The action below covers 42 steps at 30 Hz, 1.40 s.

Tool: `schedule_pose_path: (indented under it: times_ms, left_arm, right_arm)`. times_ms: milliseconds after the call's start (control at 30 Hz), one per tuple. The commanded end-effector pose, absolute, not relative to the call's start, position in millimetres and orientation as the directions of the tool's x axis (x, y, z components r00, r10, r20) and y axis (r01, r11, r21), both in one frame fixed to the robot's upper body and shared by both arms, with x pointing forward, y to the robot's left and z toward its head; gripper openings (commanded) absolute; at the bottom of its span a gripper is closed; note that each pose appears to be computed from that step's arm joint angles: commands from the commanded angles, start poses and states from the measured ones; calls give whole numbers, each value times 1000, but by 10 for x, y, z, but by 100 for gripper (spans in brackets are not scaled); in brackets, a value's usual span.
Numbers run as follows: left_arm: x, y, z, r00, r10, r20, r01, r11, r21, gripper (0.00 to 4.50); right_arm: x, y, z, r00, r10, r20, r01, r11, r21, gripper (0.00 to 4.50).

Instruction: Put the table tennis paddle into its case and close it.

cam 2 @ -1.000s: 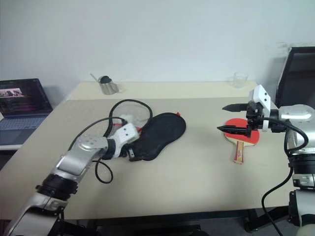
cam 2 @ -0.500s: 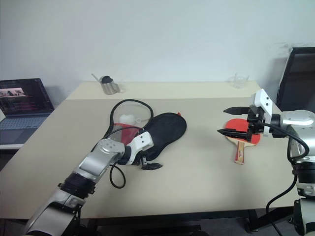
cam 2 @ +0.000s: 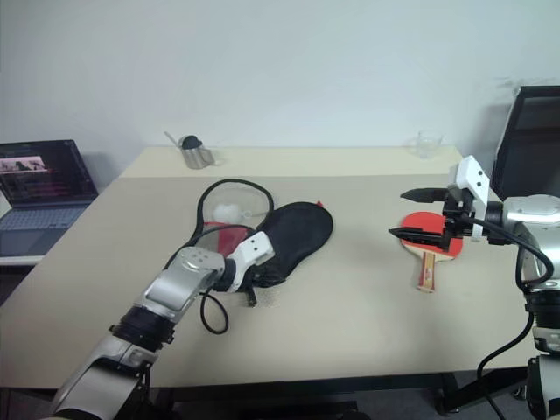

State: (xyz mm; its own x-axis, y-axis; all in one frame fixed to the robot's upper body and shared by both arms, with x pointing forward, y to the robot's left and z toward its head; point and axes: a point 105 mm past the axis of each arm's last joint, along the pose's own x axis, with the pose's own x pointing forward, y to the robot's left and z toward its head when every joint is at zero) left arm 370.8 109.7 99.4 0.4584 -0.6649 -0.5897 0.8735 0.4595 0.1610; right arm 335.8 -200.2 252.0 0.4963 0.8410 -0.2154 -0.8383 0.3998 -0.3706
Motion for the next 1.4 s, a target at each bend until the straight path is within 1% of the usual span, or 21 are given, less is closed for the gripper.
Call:
schedule_pose_path:
  times_ms: [33, 133, 267, 400, 533, 600, 700, 833, 933, 1167, 1367, 1400]
  left_arm:
    - [3798, 863, 1089, 482, -696, -533, 850, 518, 92, 2]
    - [3845, 641, 1177, 491, -733, -470, 839, 544, 28, 2]
    - [3865, 396, 1153, 495, -747, -443, 830, 557, -12, 2]
    - [3956, 181, 1192, 551, -718, -424, 786, 618, -25, 2]
    - [4101, -9, 1331, 627, -678, -384, 718, 694, -53, 2]
    - [4147, -118, 1422, 640, -680, -358, 708, 703, -68, 2]
    - [4171, -186, 1467, 641, -683, -351, 709, 702, -72, 2]
    - [4235, -401, 1611, 648, -680, -343, 717, 696, -24, 2]
    - [4254, -481, 1608, 658, -664, -356, 710, 705, -3, 2]
    - [4183, -624, 1501, 623, -684, -381, 739, 674, -1, 2]
    - [4195, -621, 1490, 634, -674, -379, 723, 690, -18, 2]
    - [4203, -613, 1489, 639, -670, -378, 717, 697, -22, 26]
  right_arm:
    - [3341, -1934, 2638, 485, 857, -176, -830, 387, -401, 450]
    - [3355, -1869, 2625, 468, 868, -168, -839, 376, -394, 450]
    - [3341, -1761, 2577, 427, 886, -181, -860, 336, -384, 450]
    - [3331, -1690, 2557, 408, 895, -179, -869, 321, -378, 450]
    - [3316, -1654, 2532, 401, 899, -177, -872, 316, -373, 450]
    - [3311, -1661, 2513, 401, 896, -190, -876, 314, -367, 450]
    - [3303, -1671, 2506, 400, 895, -199, -878, 311, -364, 450]
    - [3317, -1707, 2574, 408, 890, -204, -869, 310, -386, 450]
    - [3309, -1712, 2584, 410, 889, -203, -867, 310, -390, 450]
    - [3310, -1764, 2586, 429, 879, -209, -858, 324, -399, 450]
    - [3336, -1768, 2605, 436, 876, -204, -852, 329, -408, 450]
    - [3340, -1760, 2604, 435, 877, -203, -852, 328, -408, 450]
